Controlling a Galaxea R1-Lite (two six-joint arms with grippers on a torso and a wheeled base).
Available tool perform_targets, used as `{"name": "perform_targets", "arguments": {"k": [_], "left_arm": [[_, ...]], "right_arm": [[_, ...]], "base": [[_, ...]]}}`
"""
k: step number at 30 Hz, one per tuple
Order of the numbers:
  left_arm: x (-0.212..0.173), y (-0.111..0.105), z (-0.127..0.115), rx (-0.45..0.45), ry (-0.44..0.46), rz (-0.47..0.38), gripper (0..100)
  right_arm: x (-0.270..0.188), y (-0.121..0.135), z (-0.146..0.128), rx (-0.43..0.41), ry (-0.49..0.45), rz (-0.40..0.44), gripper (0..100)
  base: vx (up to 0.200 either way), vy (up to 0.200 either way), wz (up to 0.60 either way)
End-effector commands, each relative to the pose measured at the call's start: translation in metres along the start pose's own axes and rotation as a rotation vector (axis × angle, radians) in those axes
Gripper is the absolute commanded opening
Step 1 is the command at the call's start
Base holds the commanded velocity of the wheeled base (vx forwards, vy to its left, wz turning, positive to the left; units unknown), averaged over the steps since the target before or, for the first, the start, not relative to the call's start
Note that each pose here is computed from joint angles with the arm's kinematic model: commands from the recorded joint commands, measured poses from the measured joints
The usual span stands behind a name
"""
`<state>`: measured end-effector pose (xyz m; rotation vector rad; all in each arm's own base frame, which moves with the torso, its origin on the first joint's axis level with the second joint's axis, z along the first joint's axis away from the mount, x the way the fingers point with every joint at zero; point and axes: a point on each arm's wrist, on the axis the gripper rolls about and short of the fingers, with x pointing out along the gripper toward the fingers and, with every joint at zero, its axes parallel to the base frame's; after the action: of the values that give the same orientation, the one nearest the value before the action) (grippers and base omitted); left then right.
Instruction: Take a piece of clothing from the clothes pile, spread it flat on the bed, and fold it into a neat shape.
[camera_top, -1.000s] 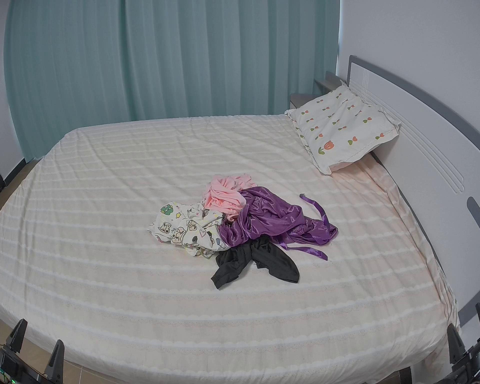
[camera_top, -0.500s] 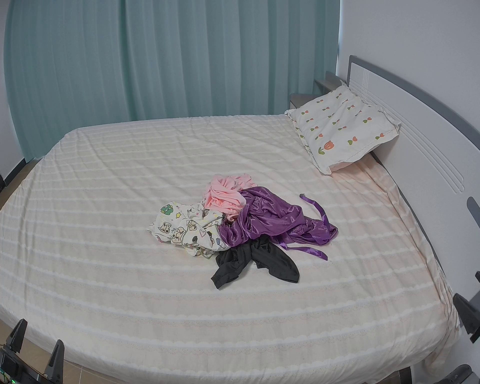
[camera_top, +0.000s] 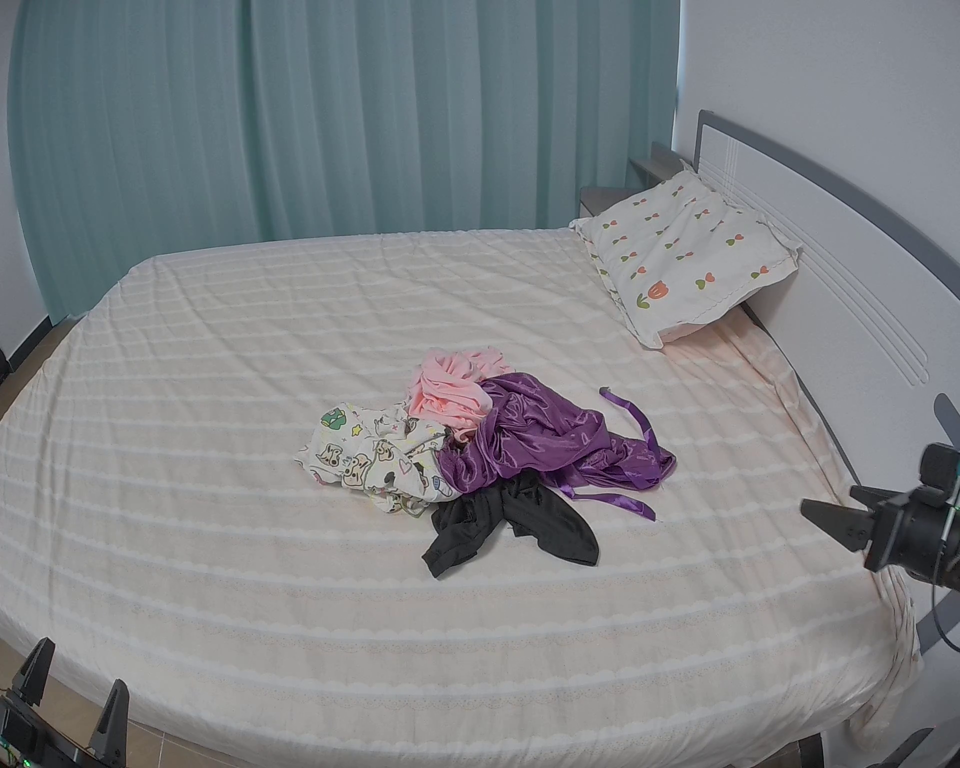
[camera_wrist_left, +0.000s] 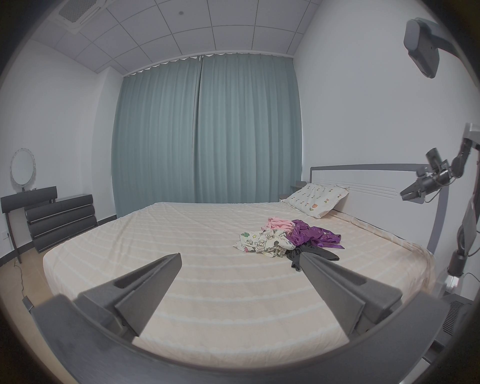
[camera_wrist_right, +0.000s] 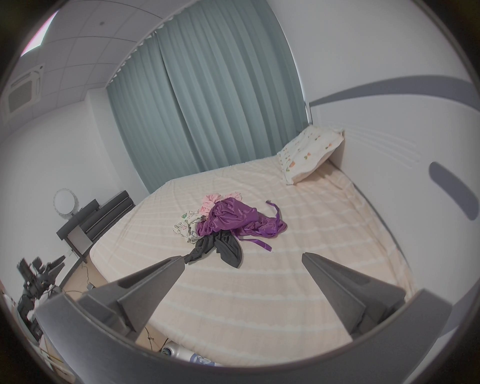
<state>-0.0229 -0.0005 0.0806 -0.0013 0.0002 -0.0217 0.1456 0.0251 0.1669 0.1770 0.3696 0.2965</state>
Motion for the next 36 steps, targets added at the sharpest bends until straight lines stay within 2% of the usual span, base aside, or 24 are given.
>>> {"name": "perform_targets", "arguments": {"k": [1, 6, 7, 13, 25, 36], "left_arm": [[0.0, 0.0, -0.005, 0.0, 0.0, 0.0, 100], [0.0, 0.0, -0.005, 0.0, 0.0, 0.002, 100], [0.0, 0.0, -0.005, 0.0, 0.0, -0.001, 100], [0.0, 0.0, -0.005, 0.0, 0.0, 0.0, 100], [0.0, 0.0, -0.005, 0.0, 0.0, 0.0, 100], [0.0, 0.0, -0.005, 0.0, 0.0, 0.0, 100]], "right_arm": [[0.178, 0.021, -0.036, 0.107, 0.217, 0.007, 100], [0.218, 0.03, -0.048, 0.147, 0.237, -0.001, 100], [0.237, 0.031, -0.053, 0.183, 0.241, -0.019, 100], [0.275, 0.033, -0.072, 0.223, 0.266, -0.036, 100], [0.33, 0.041, -0.111, 0.211, 0.295, -0.056, 100], [0.358, 0.048, -0.125, 0.199, 0.299, -0.071, 100]], "base": [[0.0, 0.0, 0.0], [0.0, 0.0, 0.0], [0.0, 0.0, 0.0], [0.0, 0.0, 0.0], [0.0, 0.0, 0.0], [0.0, 0.0, 0.0]]}}
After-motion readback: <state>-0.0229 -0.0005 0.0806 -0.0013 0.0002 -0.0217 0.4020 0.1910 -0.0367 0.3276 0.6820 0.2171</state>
